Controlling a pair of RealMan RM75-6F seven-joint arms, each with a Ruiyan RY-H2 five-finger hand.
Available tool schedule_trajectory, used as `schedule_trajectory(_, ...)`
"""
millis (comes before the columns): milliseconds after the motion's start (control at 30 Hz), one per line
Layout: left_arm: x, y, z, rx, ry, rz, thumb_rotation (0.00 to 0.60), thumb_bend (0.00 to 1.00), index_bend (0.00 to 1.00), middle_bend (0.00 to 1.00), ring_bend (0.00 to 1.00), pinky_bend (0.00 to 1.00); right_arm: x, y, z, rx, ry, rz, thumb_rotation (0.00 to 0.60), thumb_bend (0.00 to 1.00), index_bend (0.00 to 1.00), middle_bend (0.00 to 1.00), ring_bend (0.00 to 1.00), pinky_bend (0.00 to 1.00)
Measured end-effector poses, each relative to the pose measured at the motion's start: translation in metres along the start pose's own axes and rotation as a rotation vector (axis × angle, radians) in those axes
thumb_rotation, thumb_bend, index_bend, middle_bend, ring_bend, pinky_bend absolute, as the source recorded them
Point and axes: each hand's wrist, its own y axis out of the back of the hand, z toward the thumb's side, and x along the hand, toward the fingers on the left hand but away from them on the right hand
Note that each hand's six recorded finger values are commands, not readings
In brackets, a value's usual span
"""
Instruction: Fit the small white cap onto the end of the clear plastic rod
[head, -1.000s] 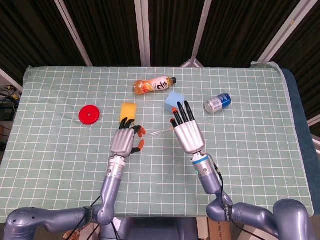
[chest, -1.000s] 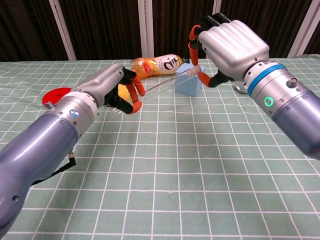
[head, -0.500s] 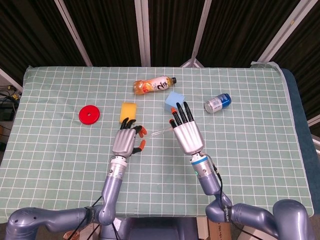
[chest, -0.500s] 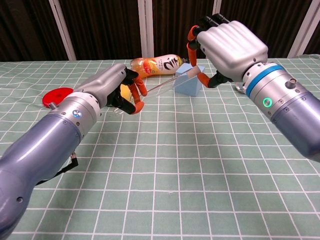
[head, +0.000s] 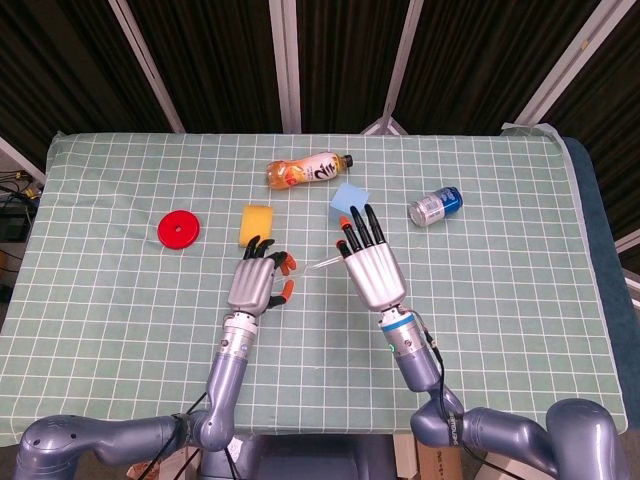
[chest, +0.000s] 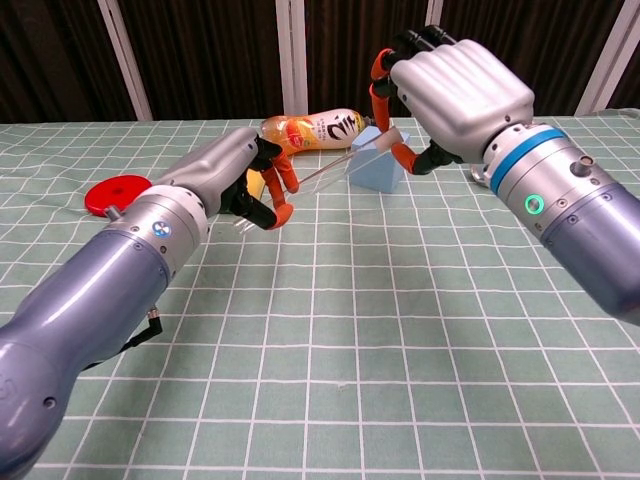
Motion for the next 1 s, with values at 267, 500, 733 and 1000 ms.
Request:
schedule_trajectory(267, 0.0, 0.002, 0.0, 0.002, -0.005, 0.01, 0.6, 0.75, 0.48, 0.5, 0.14, 0.02, 0.001, -0.001, -0.002, 0.011, -0.006, 0.01, 0.6, 0.45, 0.05, 0.07, 0.0, 0.0)
schedule_trajectory(500, 0.001, 0.008, -0.003, 0.0, -0.007, 0.021, 0.6, 0.75, 0.48, 0.5, 0.14, 0.02, 0.003, 0.0, -0.008, 0.023, -0.02, 0.022, 0.6, 0.45, 0.0, 0.0, 0.0, 0.0)
schedule_trajectory(733, 0.001, 0.015, -0.007, 0.024, -0.019, 0.03, 0.6, 0.75, 0.48, 0.5, 0.14, 0.02, 0.006, 0.003, -0.019, 0.034, -0.044, 0.025, 0.6, 0.45, 0.0, 0.0, 0.0, 0.0)
schedule_trajectory(1000, -0.006, 0.015, -0.023, 0.087, -0.031, 0.005, 0.6, 0.75, 0.49, 0.5, 0.14, 0.02, 0.01, 0.009, -0.037, 0.051, -0.08, 0.03, 0.6, 0.45, 0.0, 0.0, 0.0, 0.0)
